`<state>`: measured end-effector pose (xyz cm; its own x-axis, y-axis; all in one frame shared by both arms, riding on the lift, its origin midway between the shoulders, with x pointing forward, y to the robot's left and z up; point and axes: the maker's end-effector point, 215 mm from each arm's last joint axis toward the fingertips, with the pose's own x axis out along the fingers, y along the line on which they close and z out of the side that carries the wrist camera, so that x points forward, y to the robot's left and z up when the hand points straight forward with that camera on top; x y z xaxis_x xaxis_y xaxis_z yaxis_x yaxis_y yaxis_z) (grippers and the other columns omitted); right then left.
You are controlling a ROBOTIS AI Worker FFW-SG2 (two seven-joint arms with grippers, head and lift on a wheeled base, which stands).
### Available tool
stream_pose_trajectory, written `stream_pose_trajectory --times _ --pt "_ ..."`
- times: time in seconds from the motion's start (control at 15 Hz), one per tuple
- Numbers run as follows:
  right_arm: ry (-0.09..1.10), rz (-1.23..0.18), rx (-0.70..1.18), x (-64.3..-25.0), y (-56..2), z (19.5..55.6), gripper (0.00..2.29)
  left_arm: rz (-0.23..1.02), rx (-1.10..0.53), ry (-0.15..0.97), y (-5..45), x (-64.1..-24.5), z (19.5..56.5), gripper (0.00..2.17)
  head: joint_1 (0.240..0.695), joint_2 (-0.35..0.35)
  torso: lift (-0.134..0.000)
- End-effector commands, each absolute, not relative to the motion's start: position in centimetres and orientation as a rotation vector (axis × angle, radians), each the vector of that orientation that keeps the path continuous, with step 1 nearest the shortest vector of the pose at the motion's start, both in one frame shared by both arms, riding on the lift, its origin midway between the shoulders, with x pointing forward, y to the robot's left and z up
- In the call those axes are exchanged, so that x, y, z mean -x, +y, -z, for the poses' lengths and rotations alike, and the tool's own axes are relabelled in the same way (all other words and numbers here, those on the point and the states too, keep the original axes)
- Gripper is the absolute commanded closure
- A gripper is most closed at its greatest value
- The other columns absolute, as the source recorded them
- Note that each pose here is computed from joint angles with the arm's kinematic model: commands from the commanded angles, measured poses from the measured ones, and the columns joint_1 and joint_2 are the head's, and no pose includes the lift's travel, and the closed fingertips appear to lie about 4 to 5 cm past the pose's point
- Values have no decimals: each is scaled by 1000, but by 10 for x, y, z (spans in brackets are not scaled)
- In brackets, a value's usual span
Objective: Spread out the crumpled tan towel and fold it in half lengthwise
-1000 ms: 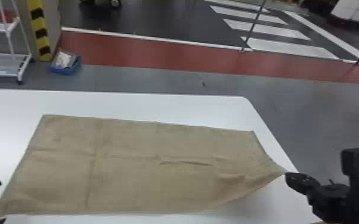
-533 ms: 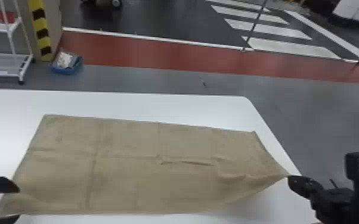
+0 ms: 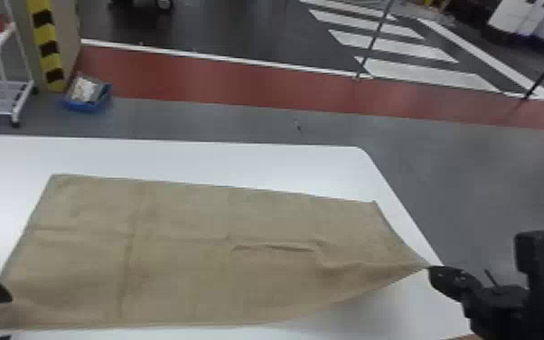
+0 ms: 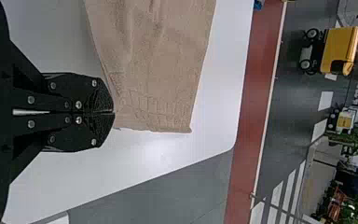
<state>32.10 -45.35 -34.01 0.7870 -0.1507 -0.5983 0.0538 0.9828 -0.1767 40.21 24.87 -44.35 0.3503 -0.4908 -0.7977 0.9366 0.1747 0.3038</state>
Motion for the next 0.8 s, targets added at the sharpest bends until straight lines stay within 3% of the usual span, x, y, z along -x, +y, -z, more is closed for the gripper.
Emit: stream_pose_trajectory --times 0.0,0.2,0.33,0.73 --pt "656 112 155 -320 -455 340 1170 1097 -910 615 254 -406 442 583 695 -321 -123" --pt "661 112 154 -318 -455 341 1170 1087 -936 636 261 -406 447 583 695 -310 -123" --pt "651 114 147 -317 -457 337 1170 1075 -930 672 269 -405 451 785 695 -304 -123" --pt "648 115 145 -314 -455 335 1170 1049 -951 703 281 -405 458 785 695 -287 -123"
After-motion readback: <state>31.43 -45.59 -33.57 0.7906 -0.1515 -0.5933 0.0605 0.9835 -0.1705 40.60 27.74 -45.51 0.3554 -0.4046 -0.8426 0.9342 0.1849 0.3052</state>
